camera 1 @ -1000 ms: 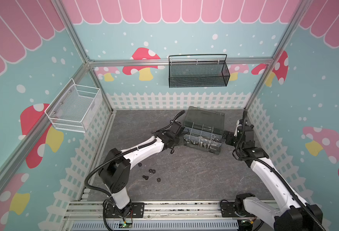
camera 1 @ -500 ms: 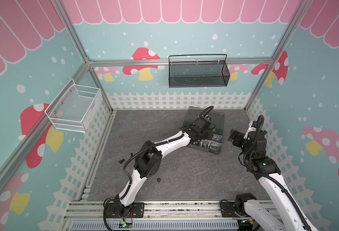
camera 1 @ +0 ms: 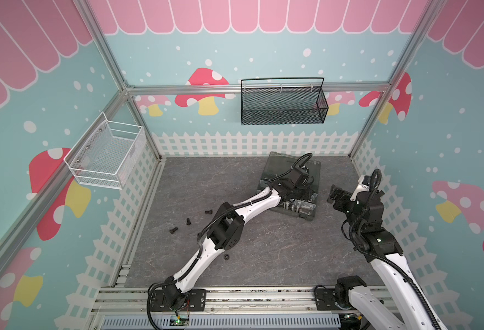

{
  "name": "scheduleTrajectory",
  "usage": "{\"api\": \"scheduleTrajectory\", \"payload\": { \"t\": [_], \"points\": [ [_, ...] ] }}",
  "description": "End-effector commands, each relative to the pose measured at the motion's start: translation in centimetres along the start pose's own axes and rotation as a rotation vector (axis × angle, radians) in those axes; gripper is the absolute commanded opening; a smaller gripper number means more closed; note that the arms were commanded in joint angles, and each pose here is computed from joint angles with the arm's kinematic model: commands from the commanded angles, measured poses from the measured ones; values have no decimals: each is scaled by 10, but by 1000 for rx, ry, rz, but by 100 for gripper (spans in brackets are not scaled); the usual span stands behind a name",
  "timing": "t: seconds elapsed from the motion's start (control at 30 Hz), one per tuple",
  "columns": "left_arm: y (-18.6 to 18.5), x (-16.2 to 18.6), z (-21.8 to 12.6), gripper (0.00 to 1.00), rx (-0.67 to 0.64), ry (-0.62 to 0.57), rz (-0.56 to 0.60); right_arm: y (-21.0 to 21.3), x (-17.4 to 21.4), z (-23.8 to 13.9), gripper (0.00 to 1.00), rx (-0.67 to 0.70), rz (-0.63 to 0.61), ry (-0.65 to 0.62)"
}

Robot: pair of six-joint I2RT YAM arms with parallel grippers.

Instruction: Sort the screws and nuts into containers

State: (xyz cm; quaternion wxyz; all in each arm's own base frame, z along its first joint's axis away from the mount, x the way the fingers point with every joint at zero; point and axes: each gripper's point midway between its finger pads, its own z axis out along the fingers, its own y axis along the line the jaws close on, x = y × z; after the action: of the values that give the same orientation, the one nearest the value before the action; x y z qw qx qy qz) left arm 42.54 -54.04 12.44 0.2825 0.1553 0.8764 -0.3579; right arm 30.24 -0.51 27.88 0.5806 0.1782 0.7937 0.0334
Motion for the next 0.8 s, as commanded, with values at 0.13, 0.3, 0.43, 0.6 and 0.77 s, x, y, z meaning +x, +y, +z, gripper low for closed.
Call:
{"api": "scheduleTrajectory", "payload": {
  "t": [0.13, 0.3, 0.43, 0.6, 0.77],
  "points": [
    [-6, 0, 5, 44, 15, 14, 8, 2, -7, 1, 98, -9, 15, -28],
    [-13, -20, -17, 50, -20, -42, 22, 4, -8, 2, 98, -16, 2, -26],
    [-11, -34, -50, 52, -77, -88, 2, 4, -13, -1, 98, -14, 7, -42],
    [8, -34, -107, 55, -173, -116, -41, 3, -23, -5, 98, -6, 21, -72],
    [52, -25, -185, 68, -296, -175, -90, 0, -20, -3, 98, 6, 44, -68]
  ]
}}
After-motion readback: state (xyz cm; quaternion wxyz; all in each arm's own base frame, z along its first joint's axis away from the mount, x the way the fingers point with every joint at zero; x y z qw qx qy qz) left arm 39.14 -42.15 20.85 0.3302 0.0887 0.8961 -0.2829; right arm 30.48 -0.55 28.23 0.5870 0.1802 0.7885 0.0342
